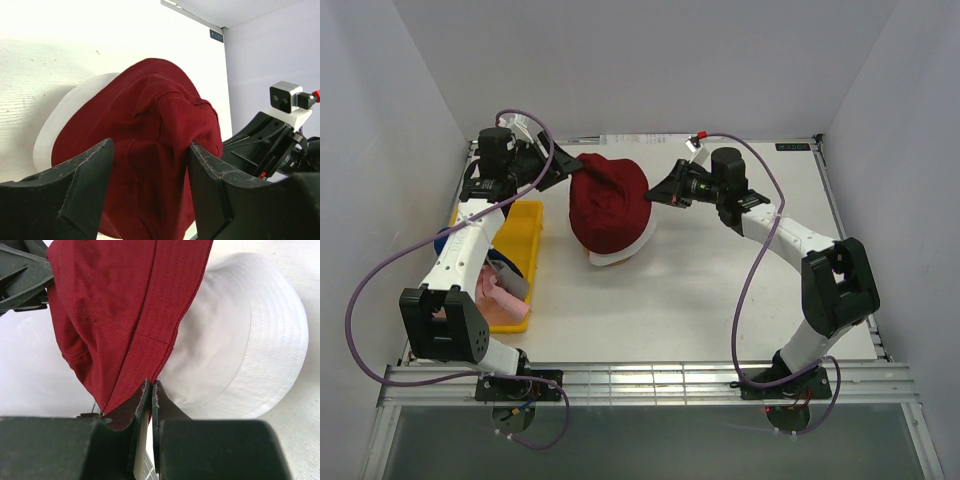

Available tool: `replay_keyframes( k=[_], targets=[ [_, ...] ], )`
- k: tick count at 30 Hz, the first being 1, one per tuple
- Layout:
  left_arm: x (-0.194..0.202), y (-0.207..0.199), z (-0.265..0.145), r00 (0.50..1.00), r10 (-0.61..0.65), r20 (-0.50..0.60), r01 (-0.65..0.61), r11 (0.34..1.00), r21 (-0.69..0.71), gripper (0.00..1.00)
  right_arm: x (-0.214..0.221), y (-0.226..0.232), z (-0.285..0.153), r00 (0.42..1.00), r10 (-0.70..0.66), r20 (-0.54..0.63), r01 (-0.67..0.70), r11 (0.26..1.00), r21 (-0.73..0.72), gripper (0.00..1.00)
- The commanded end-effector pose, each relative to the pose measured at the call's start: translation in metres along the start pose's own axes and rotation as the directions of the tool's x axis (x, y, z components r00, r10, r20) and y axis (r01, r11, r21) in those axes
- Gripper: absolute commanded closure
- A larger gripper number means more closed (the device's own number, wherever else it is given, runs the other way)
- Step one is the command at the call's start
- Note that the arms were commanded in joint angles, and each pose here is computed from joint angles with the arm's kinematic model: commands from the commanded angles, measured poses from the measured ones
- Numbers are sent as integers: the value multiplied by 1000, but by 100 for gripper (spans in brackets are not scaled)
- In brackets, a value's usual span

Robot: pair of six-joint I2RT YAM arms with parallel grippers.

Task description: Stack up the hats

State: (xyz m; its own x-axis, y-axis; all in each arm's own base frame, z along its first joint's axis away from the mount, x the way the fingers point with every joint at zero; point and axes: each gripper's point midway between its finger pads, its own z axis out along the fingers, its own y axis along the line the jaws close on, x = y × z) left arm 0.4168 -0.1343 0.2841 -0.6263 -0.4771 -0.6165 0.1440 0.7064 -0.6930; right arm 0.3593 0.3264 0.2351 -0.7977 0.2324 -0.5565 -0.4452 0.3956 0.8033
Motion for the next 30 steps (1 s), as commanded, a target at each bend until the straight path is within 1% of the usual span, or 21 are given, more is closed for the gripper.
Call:
replay_keyframes(
  k=[1,5,8,13,21,26,30],
  targets=[
    [-8,9,-12,999,-17,51,21,997,-70,31,0,-2,1,999,-34,-9,34,999,-13,92],
    [0,29,-12,997,-61,53,68,988,-135,32,3,-8,1,1000,-25,-19,25,1000,0,92],
    [6,38,-12,995,-84,49,90,986,-142,32,8,-16,3,999,-10,-34,11,1000,19,92],
    [-2,23,-21,995,-53,83,59,996,-74,26,11,-22,5,999,-7,-45,8,999,32,92],
    [-21,-8,-32,993,1,120,-4,1000,23,22,13,-31,7,998,6,-56,-3,998,59,92],
    [-24,-14,-38,990,13,138,-19,999,38,21,15,-41,7,997,30,-67,-24,996,90,92],
    [-24,-3,-39,988,-3,153,5,1000,-10,21,18,-46,7,996,43,-74,-35,994,104,92]
  ],
)
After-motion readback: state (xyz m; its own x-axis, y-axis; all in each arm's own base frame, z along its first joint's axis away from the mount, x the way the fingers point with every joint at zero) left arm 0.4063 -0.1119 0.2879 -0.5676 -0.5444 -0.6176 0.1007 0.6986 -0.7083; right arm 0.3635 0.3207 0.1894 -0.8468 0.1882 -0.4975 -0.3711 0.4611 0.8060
